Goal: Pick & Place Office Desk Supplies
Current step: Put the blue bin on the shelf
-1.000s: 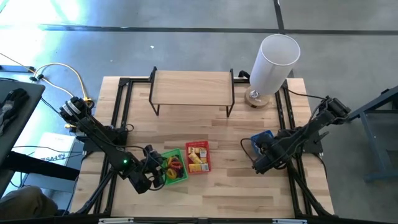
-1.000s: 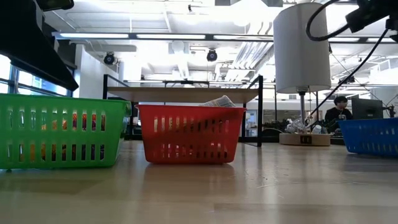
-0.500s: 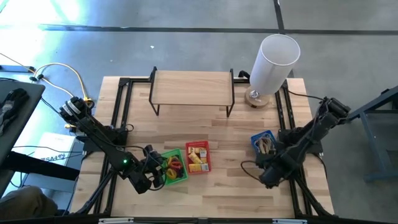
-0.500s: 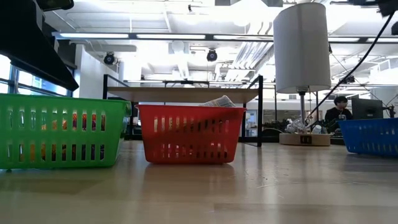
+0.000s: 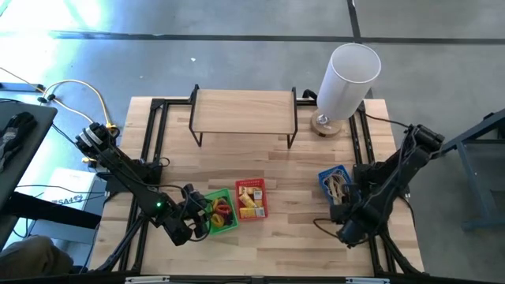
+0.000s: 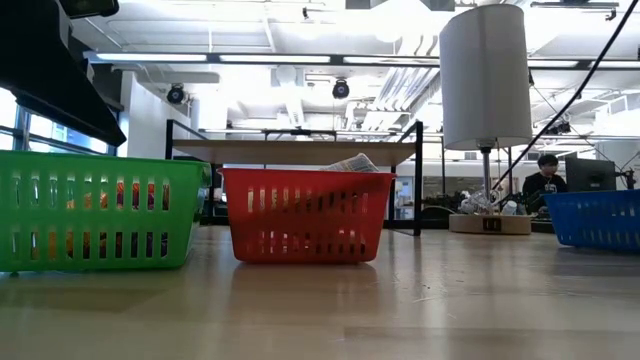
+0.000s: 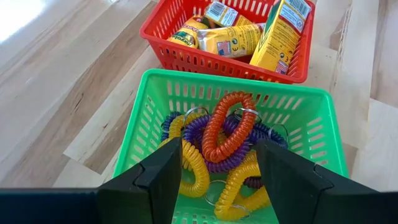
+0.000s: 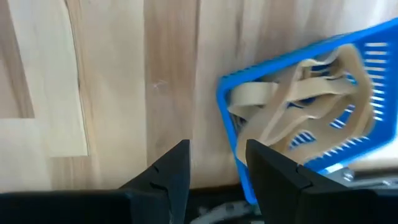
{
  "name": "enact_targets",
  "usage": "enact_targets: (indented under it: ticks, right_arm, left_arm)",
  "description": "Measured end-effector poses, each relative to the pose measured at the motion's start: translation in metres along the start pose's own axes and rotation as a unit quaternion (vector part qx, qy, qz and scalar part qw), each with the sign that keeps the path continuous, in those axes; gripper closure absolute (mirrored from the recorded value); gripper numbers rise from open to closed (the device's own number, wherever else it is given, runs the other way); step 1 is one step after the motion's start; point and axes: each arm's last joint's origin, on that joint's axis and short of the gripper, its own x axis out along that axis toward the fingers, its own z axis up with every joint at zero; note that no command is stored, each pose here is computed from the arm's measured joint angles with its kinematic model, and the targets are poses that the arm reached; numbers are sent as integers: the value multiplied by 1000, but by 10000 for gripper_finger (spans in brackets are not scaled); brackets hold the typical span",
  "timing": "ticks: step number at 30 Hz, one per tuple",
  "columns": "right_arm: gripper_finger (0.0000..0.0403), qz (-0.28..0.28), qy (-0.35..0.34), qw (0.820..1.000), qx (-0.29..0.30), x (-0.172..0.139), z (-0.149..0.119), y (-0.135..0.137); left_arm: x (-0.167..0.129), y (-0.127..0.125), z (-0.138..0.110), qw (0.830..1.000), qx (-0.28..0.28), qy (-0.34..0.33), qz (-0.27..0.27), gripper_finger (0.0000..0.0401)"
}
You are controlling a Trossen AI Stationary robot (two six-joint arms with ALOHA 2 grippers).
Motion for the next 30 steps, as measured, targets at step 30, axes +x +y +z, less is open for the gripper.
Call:
enact_targets:
  ticks: [30]
  right_arm:
    - [272, -11, 10, 1000, -23, 52, -11, -3]
  left_arm:
    - [0, 0, 0, 1000, 0, 0, 0, 201]
